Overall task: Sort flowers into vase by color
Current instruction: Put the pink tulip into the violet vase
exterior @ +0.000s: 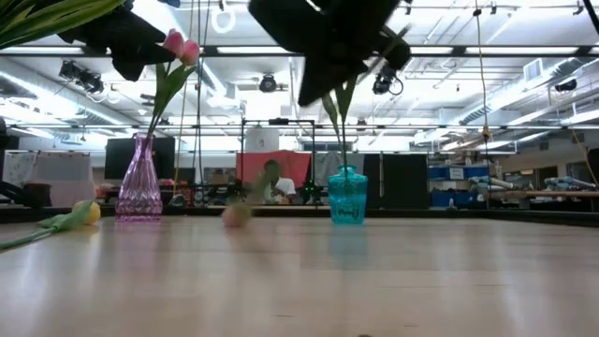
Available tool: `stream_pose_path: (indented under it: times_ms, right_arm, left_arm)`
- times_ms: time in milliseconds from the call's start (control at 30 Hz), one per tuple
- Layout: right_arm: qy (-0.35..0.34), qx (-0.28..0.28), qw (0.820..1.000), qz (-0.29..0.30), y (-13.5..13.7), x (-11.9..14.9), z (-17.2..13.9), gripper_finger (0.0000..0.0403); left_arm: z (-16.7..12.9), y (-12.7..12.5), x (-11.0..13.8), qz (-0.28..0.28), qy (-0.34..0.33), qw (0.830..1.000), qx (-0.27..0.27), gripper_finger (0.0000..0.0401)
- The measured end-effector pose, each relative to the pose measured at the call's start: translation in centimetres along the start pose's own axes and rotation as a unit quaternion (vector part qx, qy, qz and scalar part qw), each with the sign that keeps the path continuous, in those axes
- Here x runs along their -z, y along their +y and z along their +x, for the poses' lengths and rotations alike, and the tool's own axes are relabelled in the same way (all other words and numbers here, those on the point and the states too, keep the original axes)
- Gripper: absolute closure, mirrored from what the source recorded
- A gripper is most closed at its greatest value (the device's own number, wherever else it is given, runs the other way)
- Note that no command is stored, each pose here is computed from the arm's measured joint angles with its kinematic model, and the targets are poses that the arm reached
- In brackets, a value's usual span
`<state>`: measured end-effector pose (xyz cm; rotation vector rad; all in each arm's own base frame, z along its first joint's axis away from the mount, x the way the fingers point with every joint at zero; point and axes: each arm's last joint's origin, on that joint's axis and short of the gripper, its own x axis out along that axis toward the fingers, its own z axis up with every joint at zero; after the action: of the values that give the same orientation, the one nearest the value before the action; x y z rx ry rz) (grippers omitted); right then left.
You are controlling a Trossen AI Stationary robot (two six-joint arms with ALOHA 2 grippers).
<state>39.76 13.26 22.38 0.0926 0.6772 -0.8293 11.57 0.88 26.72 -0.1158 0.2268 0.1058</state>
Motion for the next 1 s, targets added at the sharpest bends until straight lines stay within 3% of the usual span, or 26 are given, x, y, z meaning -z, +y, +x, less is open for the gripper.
stream_pose_path:
  times_ms: [100,267,500,633,767,1000]
  right_arm:
    - [-0.024,0.0,1.0,-0.001,0.2,-0.6,0.2,0.0401]
    - [0.062,-0.063,0.996,0.014,0.0,-0.8,1.6,0.0393]
    - [0.086,-0.115,0.989,0.031,0.1,0.4,4.5,0.0307]
    - [0.118,-0.127,0.984,0.039,-0.1,2.5,7.4,0.0277]
    - [0.134,-0.137,0.98,0.058,-0.6,3.7,8.8,0.0271]
    - [0.14,-0.124,0.982,0.029,-0.8,5.4,10.4,0.0273]
  left_arm:
    - [0.0,0.0,0.0,-0.001,0.001,1.0,0.0,0.0194]
    - [0.0,0.0,0.2,-0.013,0.009,1.0,0.001,0.0194]
    - [0.0,0.0,0.2,-0.012,0.011,1.0,0.0,0.0194]
    - [0.0,0.0,0.3,-0.012,0.015,1.0,0.0,0.0194]
    - [0.0,0.0,0.5,-0.012,0.023,1.0,-0.001,0.0194]
    - [0.0,0.1,0.6,-0.012,0.027,1.0,-0.002,0.0194]
